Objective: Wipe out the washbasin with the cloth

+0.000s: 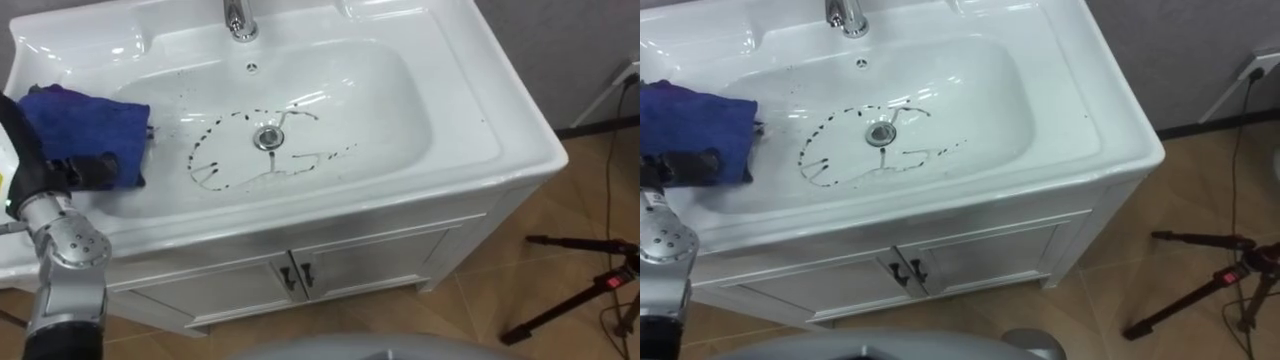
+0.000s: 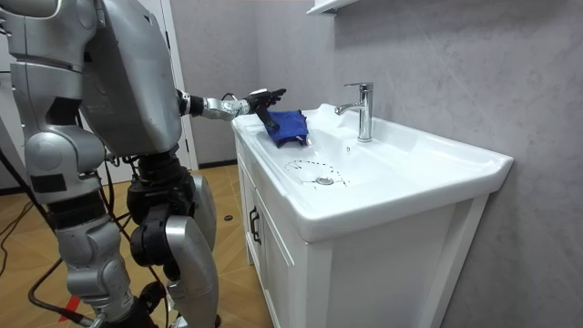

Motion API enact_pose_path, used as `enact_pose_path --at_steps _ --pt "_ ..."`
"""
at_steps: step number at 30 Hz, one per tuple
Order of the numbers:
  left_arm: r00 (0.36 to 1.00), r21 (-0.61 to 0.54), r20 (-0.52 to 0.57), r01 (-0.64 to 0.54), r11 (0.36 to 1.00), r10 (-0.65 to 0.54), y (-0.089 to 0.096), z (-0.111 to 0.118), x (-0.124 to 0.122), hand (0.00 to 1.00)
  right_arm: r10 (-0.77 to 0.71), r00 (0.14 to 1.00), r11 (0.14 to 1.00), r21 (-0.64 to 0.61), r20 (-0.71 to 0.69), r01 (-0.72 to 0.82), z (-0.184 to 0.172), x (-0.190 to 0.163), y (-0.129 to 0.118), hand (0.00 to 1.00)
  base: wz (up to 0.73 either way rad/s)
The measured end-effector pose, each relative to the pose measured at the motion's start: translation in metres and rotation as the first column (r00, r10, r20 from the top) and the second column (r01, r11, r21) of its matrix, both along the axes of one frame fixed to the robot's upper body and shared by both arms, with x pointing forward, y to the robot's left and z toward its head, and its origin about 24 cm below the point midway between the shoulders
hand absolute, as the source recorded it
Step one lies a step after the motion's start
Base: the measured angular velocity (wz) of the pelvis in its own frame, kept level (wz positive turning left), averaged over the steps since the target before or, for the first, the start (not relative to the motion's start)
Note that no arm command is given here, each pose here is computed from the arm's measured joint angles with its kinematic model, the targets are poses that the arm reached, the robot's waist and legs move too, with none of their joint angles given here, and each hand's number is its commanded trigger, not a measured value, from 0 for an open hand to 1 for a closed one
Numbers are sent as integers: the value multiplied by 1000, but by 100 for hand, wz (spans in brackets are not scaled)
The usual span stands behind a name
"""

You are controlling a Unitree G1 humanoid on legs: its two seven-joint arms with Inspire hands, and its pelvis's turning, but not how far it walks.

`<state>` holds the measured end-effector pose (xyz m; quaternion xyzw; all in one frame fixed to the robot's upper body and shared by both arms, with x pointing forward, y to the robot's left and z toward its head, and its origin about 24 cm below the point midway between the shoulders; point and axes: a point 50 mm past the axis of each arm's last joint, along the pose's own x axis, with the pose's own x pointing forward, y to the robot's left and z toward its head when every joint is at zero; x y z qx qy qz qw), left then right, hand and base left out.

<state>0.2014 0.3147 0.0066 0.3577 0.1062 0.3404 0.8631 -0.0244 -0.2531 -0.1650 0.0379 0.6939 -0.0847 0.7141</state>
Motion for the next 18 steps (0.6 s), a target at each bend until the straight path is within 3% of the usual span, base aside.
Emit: enact_pose_path --at_steps 13,18 --pt "1000 57 -29 2 998 -1 1 3 6 0 9 1000 1000 -14 26 -8 0 7 0 0 0" --pt "991 12 -131 0 1000 2 4 -14 0 0 6 1000 1000 -23 27 -6 0 7 -1 0 1"
